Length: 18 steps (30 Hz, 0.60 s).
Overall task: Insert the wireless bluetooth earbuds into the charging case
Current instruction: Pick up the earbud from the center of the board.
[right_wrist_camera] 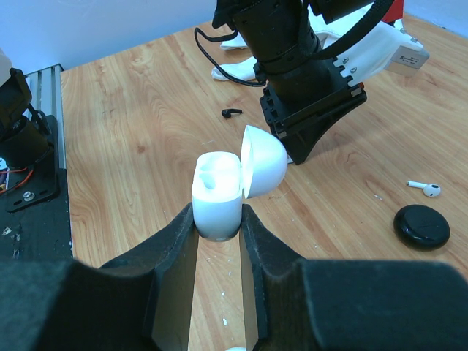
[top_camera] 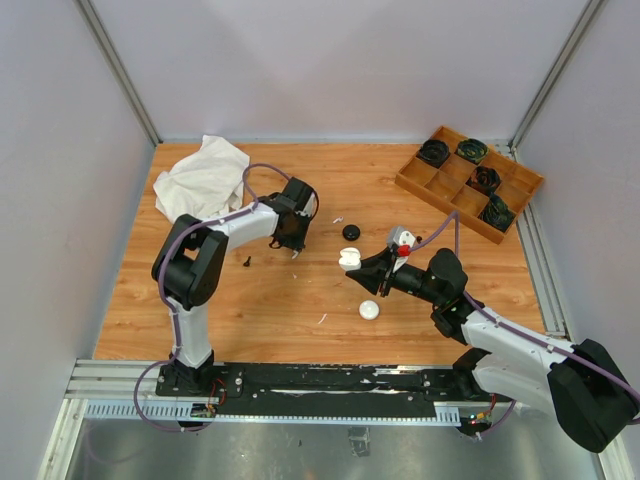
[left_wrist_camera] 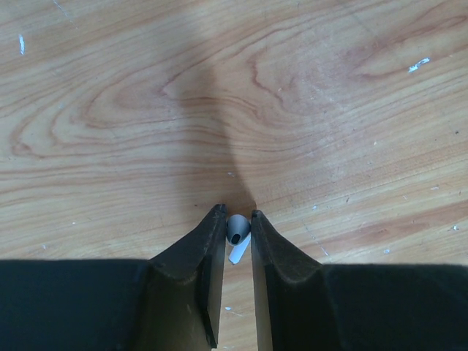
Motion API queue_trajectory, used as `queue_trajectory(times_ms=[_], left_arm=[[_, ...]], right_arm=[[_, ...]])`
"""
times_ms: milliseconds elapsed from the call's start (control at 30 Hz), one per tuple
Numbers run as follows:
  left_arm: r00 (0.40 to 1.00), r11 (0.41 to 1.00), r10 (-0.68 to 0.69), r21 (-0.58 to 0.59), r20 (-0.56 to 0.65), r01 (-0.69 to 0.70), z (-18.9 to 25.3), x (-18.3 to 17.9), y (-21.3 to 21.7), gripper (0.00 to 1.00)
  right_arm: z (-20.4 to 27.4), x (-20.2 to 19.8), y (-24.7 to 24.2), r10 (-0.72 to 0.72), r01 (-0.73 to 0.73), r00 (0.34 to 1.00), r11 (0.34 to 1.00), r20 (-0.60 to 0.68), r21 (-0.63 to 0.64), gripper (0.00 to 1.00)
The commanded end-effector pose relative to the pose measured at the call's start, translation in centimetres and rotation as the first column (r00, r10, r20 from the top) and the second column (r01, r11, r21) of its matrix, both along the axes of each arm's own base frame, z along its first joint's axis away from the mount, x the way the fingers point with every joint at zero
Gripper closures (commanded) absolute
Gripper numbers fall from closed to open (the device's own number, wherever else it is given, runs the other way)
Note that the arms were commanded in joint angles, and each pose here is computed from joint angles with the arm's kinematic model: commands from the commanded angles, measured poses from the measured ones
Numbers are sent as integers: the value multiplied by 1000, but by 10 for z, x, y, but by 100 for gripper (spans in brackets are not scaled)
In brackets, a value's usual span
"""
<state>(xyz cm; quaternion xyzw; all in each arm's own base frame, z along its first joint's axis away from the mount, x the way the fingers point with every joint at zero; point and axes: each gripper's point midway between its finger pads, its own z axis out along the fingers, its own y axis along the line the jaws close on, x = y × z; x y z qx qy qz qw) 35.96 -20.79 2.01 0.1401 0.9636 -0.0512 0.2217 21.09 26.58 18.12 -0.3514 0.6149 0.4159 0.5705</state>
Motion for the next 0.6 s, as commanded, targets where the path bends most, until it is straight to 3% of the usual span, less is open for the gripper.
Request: queue_trajectory(times_ms=[0,200,567], left_arm=[[998,998,-10,60,-57,14,-12,-14,6,78],[1000,999,0,43,2,-1,3,-11,8,84],[977,985,25,-171,212,12,75,-5,-10,86]], right_arm=[[19,11,-6,-25,23,999,999,47,29,93],[19,11,-6,-26,25,998,999,50,24,93],[24,10,-7,-27,25,998,999,62,37,93]])
